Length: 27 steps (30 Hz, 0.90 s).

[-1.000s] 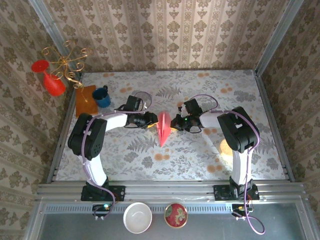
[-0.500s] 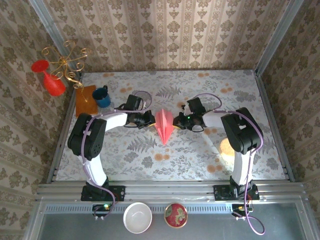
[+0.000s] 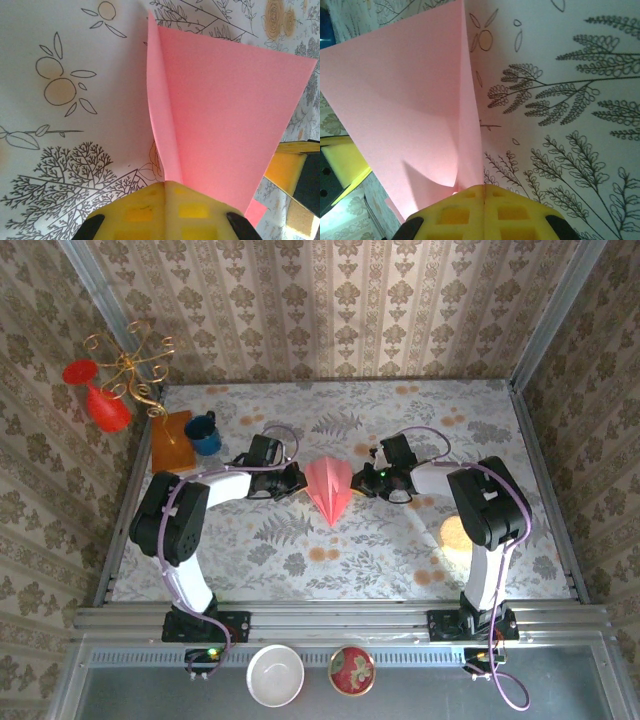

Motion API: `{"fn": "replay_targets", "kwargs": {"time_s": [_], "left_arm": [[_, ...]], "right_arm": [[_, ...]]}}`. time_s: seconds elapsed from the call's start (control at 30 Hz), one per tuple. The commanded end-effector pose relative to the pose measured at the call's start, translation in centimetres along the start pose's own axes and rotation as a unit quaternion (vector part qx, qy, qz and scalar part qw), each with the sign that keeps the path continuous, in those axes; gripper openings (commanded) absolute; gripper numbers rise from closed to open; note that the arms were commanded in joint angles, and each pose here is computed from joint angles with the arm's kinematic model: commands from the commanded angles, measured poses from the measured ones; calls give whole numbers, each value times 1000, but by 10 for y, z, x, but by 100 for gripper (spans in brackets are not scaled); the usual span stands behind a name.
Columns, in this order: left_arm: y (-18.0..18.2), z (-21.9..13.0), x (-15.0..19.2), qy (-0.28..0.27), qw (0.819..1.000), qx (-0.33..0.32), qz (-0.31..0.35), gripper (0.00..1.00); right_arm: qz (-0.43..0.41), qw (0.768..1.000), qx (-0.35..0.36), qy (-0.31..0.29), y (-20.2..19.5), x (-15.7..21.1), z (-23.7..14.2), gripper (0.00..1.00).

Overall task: Fold a paper plane with a square sheet of paper (pick it up from the middle)
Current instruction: Turn over a paper plane at the top-center of the table, then move the paper plane to the top-center of the table.

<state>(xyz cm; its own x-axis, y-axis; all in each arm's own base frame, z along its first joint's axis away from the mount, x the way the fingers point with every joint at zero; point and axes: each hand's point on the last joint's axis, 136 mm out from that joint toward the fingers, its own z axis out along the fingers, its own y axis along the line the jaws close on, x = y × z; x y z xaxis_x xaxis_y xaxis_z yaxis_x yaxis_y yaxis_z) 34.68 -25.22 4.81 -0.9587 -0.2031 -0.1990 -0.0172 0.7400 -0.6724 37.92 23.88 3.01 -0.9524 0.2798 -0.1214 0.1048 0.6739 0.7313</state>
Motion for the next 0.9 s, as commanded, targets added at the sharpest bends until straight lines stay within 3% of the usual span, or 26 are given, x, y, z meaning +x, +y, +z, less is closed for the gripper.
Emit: {"fn": "replay_targets", "kwargs": {"time_s": [0.0,0.17,0.3,0.87], "left_arm": [[1,6,2,8,1000,0,-6,3],[2,8,2,14,1000,-2,-7,3],[1,8,1,13,1000,-2,-6,3],[-13,0,-2,11,1000,17,-4,3]], "right_arm": [[-8,1000,17,-2,1,-2,-4,15],[-48,997,49,-18,11,-2,-24,32],[-77,994,74,-17,19,12,-28,39],[-174,977,109,53,53,63,22,53]]}}
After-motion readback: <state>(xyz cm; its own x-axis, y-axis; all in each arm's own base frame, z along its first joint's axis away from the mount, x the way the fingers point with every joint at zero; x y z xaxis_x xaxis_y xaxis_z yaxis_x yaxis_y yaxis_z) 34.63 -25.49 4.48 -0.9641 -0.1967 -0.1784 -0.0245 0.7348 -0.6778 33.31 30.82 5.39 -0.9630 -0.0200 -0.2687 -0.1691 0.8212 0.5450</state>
